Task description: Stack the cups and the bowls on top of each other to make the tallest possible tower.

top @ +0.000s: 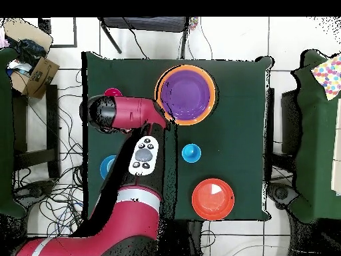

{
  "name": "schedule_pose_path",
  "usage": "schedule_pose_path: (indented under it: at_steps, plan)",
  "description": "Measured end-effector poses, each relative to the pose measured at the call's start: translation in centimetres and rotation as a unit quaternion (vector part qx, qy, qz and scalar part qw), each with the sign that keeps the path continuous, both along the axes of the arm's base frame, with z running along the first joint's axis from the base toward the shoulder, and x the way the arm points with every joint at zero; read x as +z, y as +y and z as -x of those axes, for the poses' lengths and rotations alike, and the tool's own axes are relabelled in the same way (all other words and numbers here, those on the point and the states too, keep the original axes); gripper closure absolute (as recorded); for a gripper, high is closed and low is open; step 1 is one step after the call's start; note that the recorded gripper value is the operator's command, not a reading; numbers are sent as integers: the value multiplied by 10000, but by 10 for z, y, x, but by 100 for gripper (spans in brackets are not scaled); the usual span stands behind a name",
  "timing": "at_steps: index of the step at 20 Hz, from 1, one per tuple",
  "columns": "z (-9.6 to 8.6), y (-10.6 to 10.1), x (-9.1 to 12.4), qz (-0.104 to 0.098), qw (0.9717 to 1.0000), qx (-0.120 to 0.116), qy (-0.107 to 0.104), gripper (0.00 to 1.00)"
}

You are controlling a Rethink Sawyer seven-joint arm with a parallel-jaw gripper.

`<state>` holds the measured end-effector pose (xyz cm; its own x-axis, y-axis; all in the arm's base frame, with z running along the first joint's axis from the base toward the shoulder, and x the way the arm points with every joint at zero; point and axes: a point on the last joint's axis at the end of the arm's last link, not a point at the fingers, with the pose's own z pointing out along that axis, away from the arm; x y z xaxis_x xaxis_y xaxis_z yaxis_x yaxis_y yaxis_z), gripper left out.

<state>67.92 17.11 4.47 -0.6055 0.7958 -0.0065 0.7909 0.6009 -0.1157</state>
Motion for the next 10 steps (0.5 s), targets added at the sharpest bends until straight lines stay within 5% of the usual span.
schedule_pose_path:
  at_steps: [10]
  plan:
    - [-2,-4,-24,16,9997,9,-238,0]
